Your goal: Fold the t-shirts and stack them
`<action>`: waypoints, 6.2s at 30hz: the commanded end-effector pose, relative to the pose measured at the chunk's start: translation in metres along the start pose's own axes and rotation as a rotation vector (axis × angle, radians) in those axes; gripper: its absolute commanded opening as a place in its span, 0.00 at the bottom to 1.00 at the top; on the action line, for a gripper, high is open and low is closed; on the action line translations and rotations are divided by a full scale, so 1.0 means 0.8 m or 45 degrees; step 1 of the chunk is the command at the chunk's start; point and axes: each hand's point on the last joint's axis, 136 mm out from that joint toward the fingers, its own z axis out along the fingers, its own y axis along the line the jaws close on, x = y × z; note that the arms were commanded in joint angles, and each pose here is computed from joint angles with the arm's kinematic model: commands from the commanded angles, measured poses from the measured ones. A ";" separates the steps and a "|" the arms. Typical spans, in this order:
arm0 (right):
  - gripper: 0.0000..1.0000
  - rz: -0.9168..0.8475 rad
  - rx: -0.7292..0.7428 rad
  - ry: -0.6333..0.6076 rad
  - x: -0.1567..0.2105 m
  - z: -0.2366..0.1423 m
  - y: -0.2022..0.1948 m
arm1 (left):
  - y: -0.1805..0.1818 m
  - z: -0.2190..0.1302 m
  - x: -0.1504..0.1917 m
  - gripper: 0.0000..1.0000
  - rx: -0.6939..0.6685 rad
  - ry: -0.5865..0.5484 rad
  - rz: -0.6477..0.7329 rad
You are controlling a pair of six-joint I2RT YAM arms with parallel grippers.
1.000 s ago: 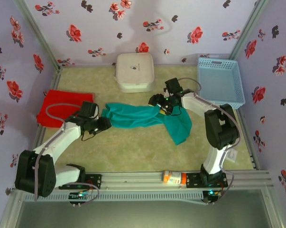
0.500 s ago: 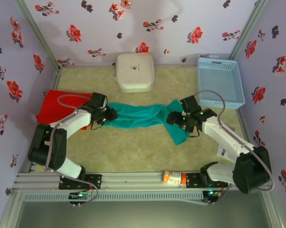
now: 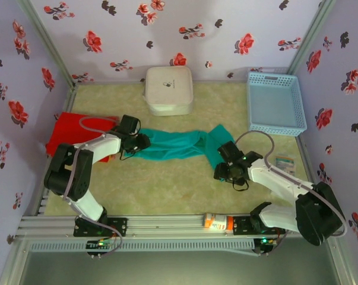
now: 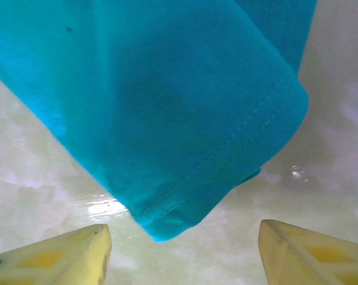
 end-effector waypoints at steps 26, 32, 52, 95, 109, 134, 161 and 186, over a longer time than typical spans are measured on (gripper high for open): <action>0.00 0.180 -0.160 -0.247 -0.150 0.000 0.037 | -0.051 -0.034 -0.121 0.00 0.013 -0.102 0.147; 0.00 0.167 -0.135 -0.391 -0.245 -0.053 0.036 | -0.072 -0.067 -0.203 0.00 0.077 -0.224 0.158; 0.00 0.185 -0.126 -0.236 -0.098 -0.124 -0.037 | -0.020 -0.247 0.010 0.00 0.244 -0.100 -0.054; 0.82 0.011 -0.135 -0.210 -0.224 -0.023 0.034 | 0.015 -0.233 0.075 0.49 0.095 0.021 -0.003; 0.52 -0.035 0.046 -0.050 -0.251 0.087 0.066 | 0.054 -0.223 0.094 0.48 0.004 0.023 -0.039; 0.46 0.395 -0.161 -0.551 -0.415 -0.019 0.017 | 0.033 -0.167 -0.014 0.48 -0.105 -0.071 0.047; 0.87 0.257 -0.172 -0.144 -0.135 0.015 0.011 | 0.009 0.024 -0.049 0.58 -0.054 0.299 -0.022; 0.85 0.409 -0.101 -0.074 -0.094 0.058 -0.019 | -0.096 -0.065 0.029 0.00 0.079 0.167 0.179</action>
